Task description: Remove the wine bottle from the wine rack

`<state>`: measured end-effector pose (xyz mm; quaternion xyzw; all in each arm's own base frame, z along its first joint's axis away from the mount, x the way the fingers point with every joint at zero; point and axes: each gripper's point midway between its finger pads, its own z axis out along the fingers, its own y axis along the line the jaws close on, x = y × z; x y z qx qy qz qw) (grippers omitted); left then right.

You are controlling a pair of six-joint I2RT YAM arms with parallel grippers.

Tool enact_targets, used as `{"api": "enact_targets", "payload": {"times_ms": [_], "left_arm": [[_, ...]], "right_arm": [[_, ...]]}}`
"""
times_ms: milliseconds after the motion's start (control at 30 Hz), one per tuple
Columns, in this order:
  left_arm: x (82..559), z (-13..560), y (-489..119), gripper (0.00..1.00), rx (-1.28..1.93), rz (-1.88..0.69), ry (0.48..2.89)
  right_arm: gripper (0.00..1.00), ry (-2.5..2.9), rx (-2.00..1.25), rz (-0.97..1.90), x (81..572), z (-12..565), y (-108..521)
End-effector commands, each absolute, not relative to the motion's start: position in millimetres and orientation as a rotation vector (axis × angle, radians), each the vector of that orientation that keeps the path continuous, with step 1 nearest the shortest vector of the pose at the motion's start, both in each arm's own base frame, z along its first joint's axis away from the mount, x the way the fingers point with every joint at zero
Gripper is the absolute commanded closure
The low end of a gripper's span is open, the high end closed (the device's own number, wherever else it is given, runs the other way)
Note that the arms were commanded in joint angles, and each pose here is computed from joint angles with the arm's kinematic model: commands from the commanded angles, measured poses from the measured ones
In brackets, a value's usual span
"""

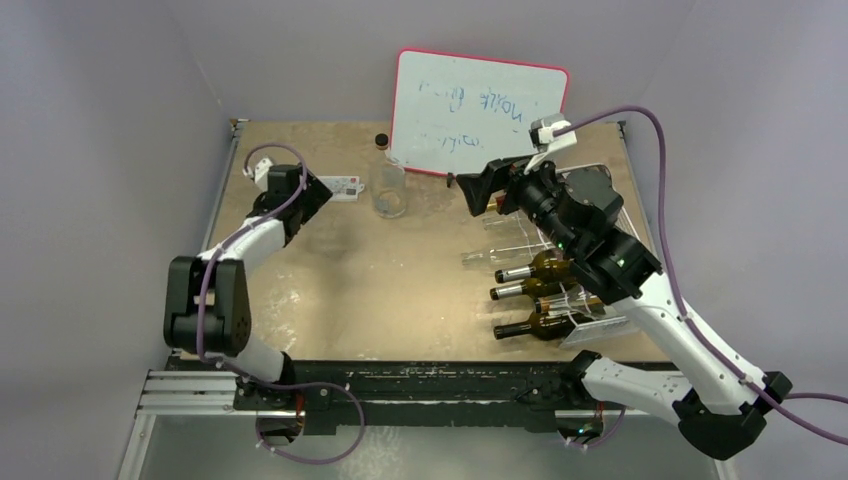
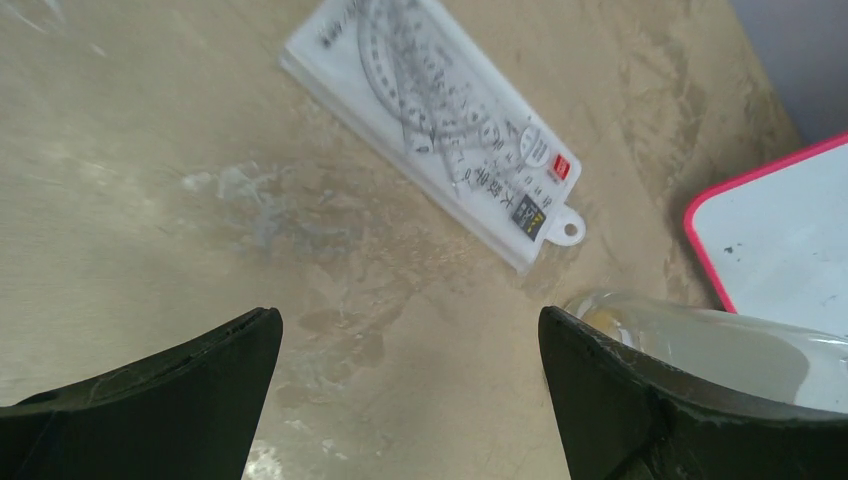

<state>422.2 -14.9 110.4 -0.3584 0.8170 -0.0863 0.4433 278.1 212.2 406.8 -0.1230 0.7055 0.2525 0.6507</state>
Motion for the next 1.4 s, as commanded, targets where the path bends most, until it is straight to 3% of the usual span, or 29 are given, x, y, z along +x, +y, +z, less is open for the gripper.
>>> {"api": "enact_targets", "payload": {"times_ms": [0,333,433,533,867,1067,1367], "left_arm": [[455.6,100.9,-38.6,0.0,-1.029,-0.509,1.962],[544.3,40.8,-41.4,0.0,-1.106,-0.641,1.925],[593.2,49.4,-47.4,0.01,-1.034,-0.704,1.895],[608.1,77.0,-40.9,0.0,-0.975,-0.677,1.852],[538.0,243.7,7.5,0.0,-0.755,-0.329,1.699],[507.4,346.3,2.3,0.0,-0.655,-0.428,1.537],[459.5,409.5,-3.0,0.0,-0.504,-0.415,1.411]], "right_arm": [[0.0,1.652,-0.099,0.613,276.5,402.8,199.7],[0.0,1.736,-0.075,0.526,268.9,410.0,180.1],[0.0,1.731,-0.182,0.51,260.8,407.8,180.9],[0.0,1.706,-0.22,0.498,254.4,406.3,175.9],[0.0,1.76,-0.456,0.214,274.7,384.4,168.2],[0.0,1.821,-0.609,0.114,297.5,360.7,185.4],[0.0,1.942,-0.853,-0.056,315.3,298.4,192.0]]}}
